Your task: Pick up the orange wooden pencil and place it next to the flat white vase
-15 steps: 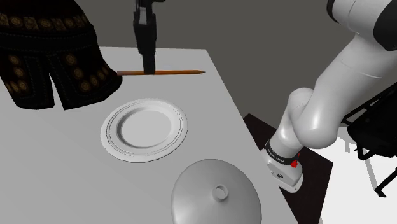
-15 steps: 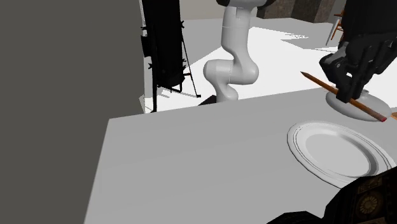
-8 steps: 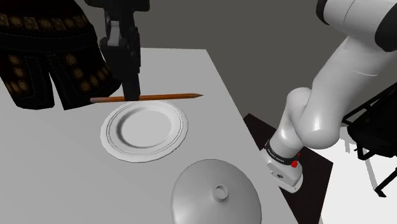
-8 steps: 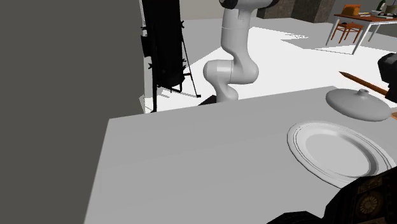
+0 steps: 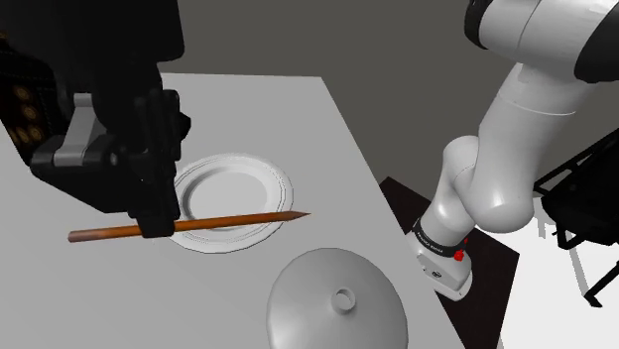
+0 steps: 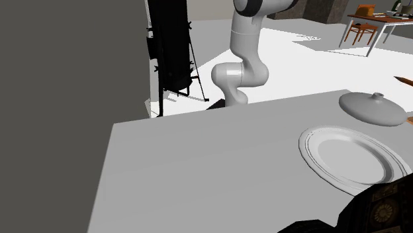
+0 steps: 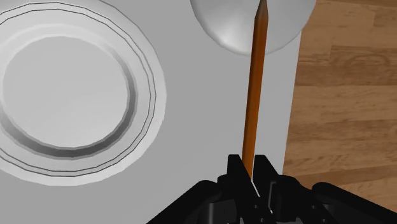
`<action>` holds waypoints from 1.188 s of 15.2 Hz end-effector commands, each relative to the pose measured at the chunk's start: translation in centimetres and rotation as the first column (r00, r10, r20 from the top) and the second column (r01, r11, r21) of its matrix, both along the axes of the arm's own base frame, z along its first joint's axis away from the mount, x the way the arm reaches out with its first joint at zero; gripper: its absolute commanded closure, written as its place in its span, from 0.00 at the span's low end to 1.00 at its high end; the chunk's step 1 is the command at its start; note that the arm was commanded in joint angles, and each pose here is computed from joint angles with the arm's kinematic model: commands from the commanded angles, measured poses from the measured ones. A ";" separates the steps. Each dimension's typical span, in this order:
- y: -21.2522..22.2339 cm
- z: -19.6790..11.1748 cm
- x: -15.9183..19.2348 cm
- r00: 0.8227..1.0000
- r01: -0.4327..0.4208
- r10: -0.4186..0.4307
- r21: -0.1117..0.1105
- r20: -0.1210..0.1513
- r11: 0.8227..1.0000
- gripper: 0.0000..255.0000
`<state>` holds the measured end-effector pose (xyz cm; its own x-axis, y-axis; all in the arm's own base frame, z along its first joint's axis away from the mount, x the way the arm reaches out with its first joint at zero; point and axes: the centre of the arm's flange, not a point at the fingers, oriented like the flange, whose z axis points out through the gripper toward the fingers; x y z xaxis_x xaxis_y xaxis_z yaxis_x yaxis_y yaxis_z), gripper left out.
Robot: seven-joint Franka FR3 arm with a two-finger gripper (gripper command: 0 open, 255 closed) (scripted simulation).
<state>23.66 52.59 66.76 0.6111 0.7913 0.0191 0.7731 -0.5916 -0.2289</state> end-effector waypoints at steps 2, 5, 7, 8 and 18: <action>0.3 -1.2 -0.3 1.000 0.001 -0.001 0.000 0.000 1.000 1.00; 0.3 -2.8 -0.3 1.000 0.001 -0.001 0.000 0.000 1.000 1.00; 0.3 -3.9 -0.3 1.000 0.001 -0.001 0.000 0.000 1.000 1.00; 0.3 -4.4 -0.3 1.000 0.001 -0.001 0.000 0.000 1.000 1.00; 0.3 -9.7 -0.3 1.000 0.001 -0.001 0.000 0.000 1.000 1.00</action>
